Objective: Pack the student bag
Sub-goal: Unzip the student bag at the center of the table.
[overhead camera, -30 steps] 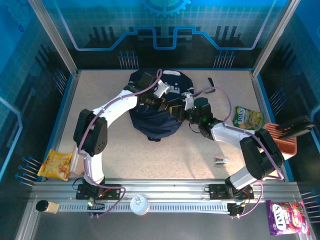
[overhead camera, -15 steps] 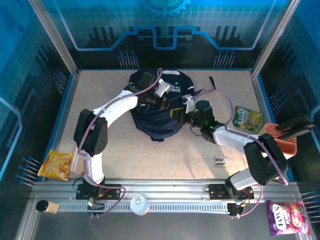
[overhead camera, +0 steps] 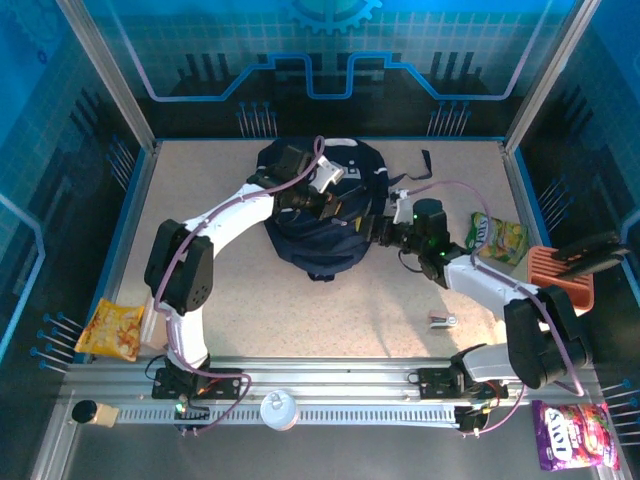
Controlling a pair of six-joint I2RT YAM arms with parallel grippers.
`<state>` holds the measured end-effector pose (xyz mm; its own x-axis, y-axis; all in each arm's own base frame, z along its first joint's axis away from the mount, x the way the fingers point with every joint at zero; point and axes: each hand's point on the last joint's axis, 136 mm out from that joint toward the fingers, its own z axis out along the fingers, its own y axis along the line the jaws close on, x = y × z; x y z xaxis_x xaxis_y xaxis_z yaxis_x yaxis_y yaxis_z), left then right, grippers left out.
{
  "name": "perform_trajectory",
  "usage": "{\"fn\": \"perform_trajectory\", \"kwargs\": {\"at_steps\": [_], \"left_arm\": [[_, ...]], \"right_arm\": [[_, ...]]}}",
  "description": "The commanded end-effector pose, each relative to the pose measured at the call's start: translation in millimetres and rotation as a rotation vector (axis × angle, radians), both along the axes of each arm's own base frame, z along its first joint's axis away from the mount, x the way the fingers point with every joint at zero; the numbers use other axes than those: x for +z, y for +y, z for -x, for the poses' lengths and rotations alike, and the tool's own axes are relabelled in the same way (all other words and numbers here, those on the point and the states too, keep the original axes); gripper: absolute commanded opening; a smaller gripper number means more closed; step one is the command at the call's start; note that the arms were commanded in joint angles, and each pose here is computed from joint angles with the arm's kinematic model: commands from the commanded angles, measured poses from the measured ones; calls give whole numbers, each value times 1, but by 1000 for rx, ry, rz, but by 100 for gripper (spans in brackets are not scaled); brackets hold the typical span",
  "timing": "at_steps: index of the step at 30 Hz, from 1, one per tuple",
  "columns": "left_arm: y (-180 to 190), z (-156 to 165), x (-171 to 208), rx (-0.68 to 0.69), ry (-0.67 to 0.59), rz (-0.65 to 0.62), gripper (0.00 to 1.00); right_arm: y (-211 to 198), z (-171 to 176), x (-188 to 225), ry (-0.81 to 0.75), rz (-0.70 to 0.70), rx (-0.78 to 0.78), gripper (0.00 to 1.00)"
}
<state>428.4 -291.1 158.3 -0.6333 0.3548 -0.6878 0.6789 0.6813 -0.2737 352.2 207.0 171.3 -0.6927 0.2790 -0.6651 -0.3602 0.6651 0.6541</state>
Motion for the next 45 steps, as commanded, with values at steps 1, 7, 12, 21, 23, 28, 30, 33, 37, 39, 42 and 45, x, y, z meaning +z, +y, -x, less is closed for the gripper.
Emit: {"fn": "perform_trajectory", "kwargs": {"at_steps": [1, 7, 12, 21, 23, 28, 30, 33, 37, 39, 42, 45], "left_arm": [[0, -3, 47, -13, -140, 60, 11], [0, 5, 50, -33, -150, 77, 12], [0, 10, 48, -48, -148, 75, 13], [-1, 17, 48, -67, -149, 73, 16], [-1, 18, 48, -68, -148, 72, 17], [5, 20, 48, -31, -149, 72, 27], [11, 22, 50, 16, -137, 73, 39], [26, 24, 49, 144, -97, 81, 49], [45, 38, 39, 324, 15, 129, 63], [48, 52, 32, 373, 80, 165, 68], [52, 69, 21, 405, 149, 179, 73], [54, 78, 9, 401, 200, 155, 72]], "right_arm": [[-4, -5, 6, 156, -130, -46, 52], [-4, -23, 13, 294, -277, -83, 57], [4, -34, 6, 412, -304, -104, 62], [18, -56, -3, 533, -336, -165, 69], [19, -62, -4, 549, -355, -179, 70], [32, -71, -5, 574, -353, -164, 62], [40, -74, -5, 581, -342, -132, 50], [46, -75, -8, 581, -326, -111, 36], [49, -75, -5, 563, -315, -98, 26], [50, -74, -3, 555, -308, -92, 25], [51, -72, 0, 541, -295, -81, 25], [53, -71, 3, 535, -292, -69, 25]]}}
